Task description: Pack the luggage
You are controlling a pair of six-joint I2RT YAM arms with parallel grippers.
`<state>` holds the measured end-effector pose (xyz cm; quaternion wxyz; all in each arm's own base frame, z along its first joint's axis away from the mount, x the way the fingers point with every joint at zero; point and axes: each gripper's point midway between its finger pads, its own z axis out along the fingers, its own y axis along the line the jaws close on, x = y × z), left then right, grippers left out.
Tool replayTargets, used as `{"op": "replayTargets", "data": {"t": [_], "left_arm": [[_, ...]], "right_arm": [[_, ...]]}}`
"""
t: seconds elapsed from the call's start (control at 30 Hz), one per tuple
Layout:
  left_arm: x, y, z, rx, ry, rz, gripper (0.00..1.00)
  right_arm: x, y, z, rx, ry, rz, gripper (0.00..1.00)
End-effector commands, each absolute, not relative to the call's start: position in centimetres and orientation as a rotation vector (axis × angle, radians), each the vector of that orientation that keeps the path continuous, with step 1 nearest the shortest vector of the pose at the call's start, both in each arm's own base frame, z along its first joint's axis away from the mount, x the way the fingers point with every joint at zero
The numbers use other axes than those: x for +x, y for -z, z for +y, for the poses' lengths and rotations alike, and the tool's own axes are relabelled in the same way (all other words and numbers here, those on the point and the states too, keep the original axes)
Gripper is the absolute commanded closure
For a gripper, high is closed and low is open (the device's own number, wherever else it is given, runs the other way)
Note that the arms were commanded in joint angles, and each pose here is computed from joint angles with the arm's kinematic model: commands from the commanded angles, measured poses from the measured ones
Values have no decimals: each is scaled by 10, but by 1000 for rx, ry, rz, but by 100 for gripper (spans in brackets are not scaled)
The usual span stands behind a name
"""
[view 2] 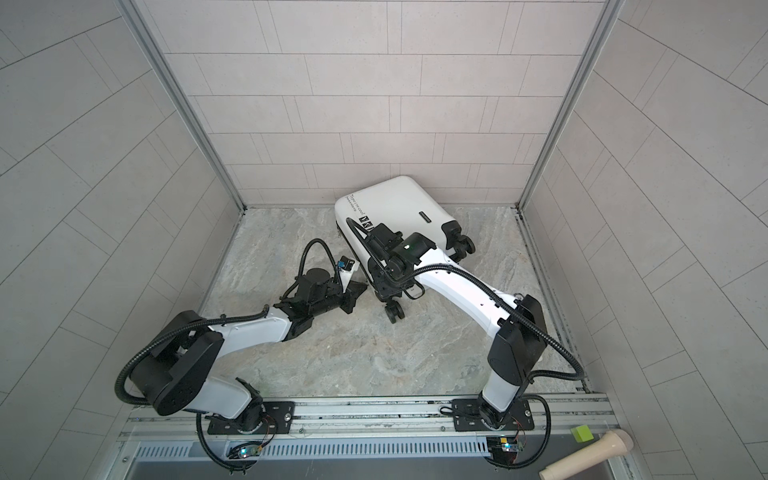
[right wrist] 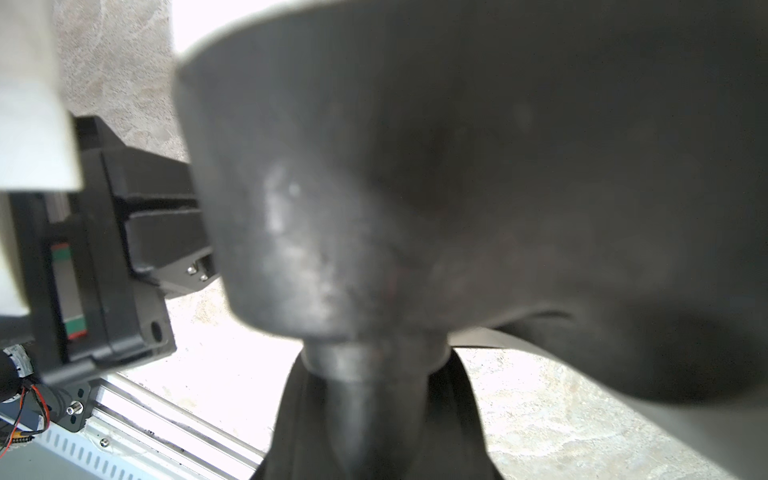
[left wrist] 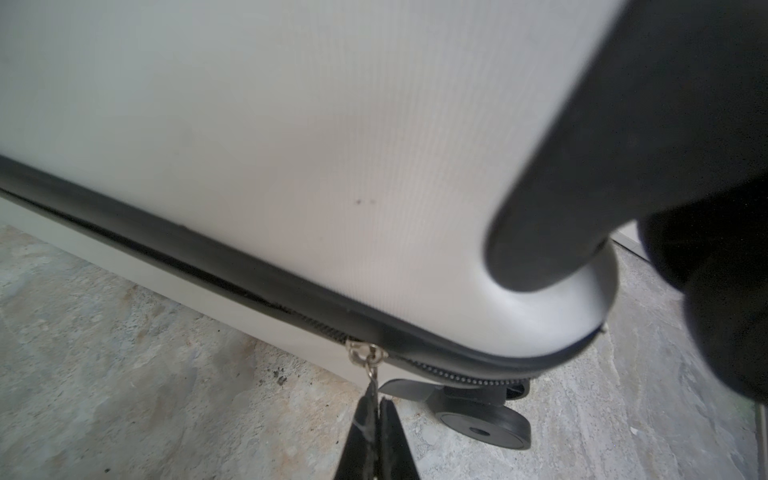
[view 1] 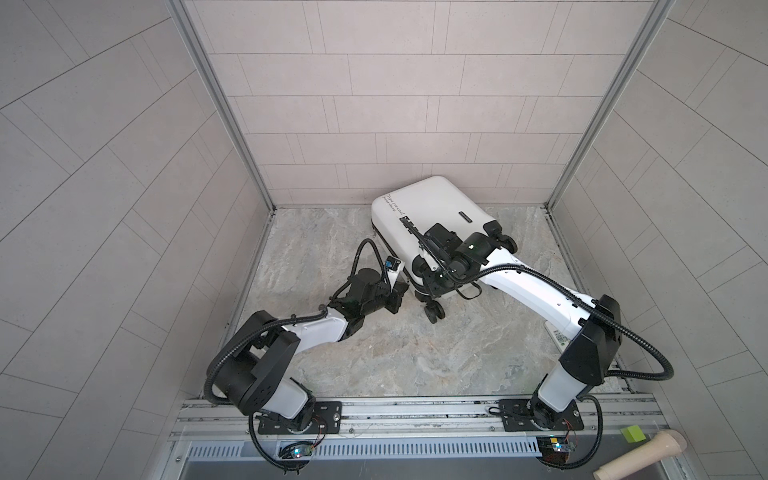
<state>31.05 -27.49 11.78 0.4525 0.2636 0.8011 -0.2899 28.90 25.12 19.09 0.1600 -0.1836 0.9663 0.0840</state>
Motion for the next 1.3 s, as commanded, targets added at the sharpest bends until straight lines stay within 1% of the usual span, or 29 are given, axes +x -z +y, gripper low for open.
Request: {"op": "replayTargets", "data": {"t": [0.0, 0.43, 0.8, 1.0, 1.1, 1.27], "left_arm": [[283, -153, -304, 759, 858, 1820, 100], [261, -168, -327, 777, 910, 1765, 100], [242, -174, -346, 819, 967, 1741, 100], [232, -166, -346, 838, 966, 1765, 100], [230, -167, -345, 838, 965, 1764, 100], [227, -180, -349, 841, 972, 1734, 100]], "right_arm": [[325, -234, 270, -427, -334, 2563, 100], [334, -236, 279, -355, -493, 2550, 100], [340, -232, 268, -285, -565, 2549, 100], [341, -250, 272, -317, -600, 2518, 100], [341, -250, 272, -343, -585, 2524, 100], [343, -235, 262, -340, -496, 2556, 100]]}}
